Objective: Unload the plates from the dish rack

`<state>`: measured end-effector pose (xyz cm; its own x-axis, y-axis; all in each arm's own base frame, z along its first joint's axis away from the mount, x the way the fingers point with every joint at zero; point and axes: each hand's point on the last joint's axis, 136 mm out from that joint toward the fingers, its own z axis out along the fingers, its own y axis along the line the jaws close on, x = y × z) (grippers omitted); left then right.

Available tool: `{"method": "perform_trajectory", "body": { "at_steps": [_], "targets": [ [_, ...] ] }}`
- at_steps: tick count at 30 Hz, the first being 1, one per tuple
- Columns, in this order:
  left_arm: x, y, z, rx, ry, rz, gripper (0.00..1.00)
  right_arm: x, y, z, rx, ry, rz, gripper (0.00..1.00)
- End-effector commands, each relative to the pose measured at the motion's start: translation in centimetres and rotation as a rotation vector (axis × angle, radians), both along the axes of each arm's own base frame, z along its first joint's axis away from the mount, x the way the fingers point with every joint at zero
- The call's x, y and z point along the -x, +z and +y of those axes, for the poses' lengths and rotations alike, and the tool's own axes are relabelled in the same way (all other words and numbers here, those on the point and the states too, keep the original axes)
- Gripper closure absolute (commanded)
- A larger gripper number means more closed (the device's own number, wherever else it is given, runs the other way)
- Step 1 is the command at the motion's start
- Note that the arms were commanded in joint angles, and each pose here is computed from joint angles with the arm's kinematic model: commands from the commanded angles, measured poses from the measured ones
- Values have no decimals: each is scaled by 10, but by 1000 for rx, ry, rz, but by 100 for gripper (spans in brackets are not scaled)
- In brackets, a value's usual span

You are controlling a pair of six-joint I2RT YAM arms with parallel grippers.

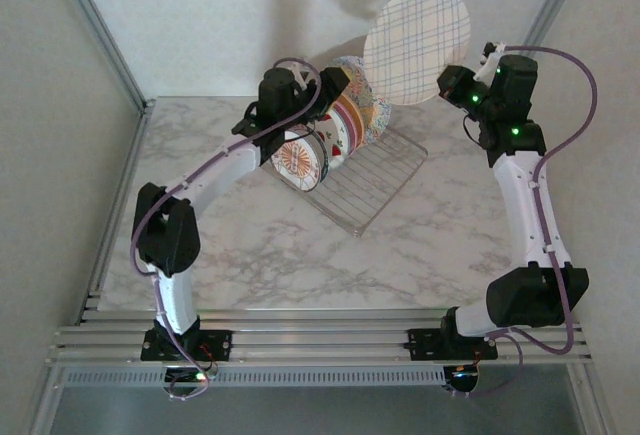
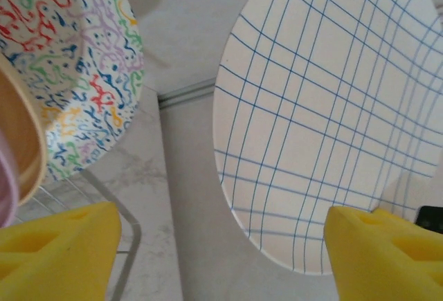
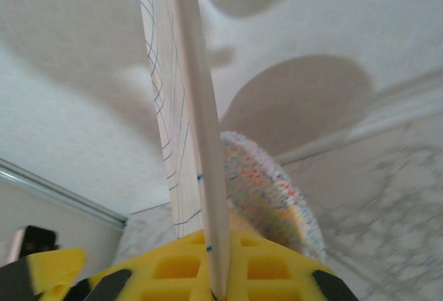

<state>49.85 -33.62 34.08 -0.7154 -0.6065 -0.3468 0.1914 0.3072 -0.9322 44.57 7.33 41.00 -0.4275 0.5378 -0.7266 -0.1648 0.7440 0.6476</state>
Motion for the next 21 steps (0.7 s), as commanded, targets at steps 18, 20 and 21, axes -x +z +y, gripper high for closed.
{"method": "perform_trajectory", "body": {
  "at_steps": [18,20,21],
  "targets": [
    [-1,23,-33,205,-125,6,59,8,13,38,-334,191,103,100],
    [1,24,-35,209,-131,4,67,7,9,38,-335,192,111,100],
    [0,24,-34,210,-132,6,72,6,8,38,-334,190,111,100]
  ]
}}
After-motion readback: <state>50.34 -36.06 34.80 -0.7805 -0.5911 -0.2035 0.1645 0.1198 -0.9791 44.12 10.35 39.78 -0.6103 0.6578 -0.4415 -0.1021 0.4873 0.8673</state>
